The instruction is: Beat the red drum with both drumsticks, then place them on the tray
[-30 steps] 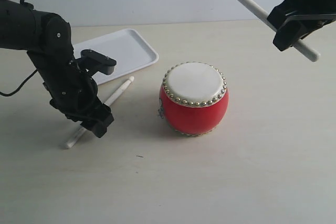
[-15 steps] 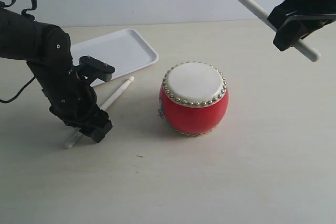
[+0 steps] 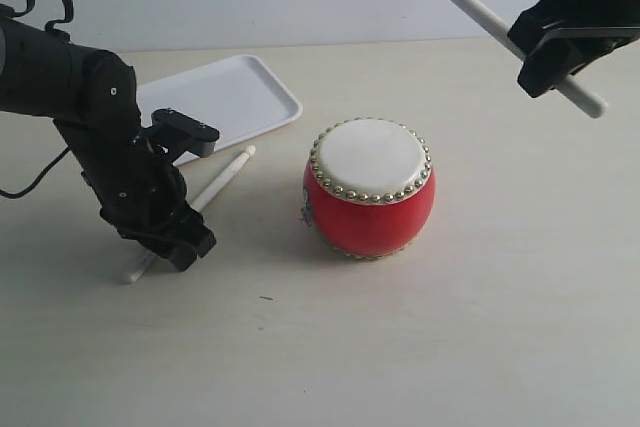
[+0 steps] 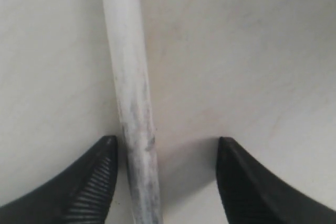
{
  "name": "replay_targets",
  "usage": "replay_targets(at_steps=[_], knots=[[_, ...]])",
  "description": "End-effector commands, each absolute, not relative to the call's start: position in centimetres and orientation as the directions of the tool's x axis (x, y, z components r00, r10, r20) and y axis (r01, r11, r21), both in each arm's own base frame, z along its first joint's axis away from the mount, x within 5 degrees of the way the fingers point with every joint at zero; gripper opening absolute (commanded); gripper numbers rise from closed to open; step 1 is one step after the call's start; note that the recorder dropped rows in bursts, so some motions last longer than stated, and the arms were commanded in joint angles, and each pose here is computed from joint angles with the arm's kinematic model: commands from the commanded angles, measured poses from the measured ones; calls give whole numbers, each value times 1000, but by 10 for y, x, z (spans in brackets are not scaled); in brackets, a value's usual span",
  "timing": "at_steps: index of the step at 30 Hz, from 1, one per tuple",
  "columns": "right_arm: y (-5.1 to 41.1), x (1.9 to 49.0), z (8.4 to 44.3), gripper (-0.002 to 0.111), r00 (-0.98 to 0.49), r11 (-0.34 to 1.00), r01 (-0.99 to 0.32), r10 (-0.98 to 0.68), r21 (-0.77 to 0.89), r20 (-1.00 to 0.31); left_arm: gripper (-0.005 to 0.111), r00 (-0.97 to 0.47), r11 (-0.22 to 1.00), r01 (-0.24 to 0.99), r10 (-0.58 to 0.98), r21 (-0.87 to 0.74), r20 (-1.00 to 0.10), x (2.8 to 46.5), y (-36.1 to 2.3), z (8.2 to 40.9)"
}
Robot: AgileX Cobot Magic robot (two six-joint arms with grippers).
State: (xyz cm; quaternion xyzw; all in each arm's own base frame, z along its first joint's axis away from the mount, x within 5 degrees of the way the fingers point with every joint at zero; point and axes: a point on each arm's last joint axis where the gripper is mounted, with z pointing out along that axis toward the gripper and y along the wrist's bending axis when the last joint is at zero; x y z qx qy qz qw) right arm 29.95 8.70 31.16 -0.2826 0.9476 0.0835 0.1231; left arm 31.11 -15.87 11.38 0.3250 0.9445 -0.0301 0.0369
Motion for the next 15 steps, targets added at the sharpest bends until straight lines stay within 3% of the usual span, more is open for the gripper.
replay_targets(at_steps=[1,6,15], knots=[[88,300,314,0,-798,815,-571,-524,96,-297,43,-790,790,612,608,-33,-79,310,-159,109],[88,300,314,0,-798,815,-571,-524,96,-297,0,-791,791,611,608,-35,-74,309,-159,109],[89,300,315,0,-800,816,-569,-518,106,-302,0,-800,802,596,588,-39,-118,307,-159,133]])
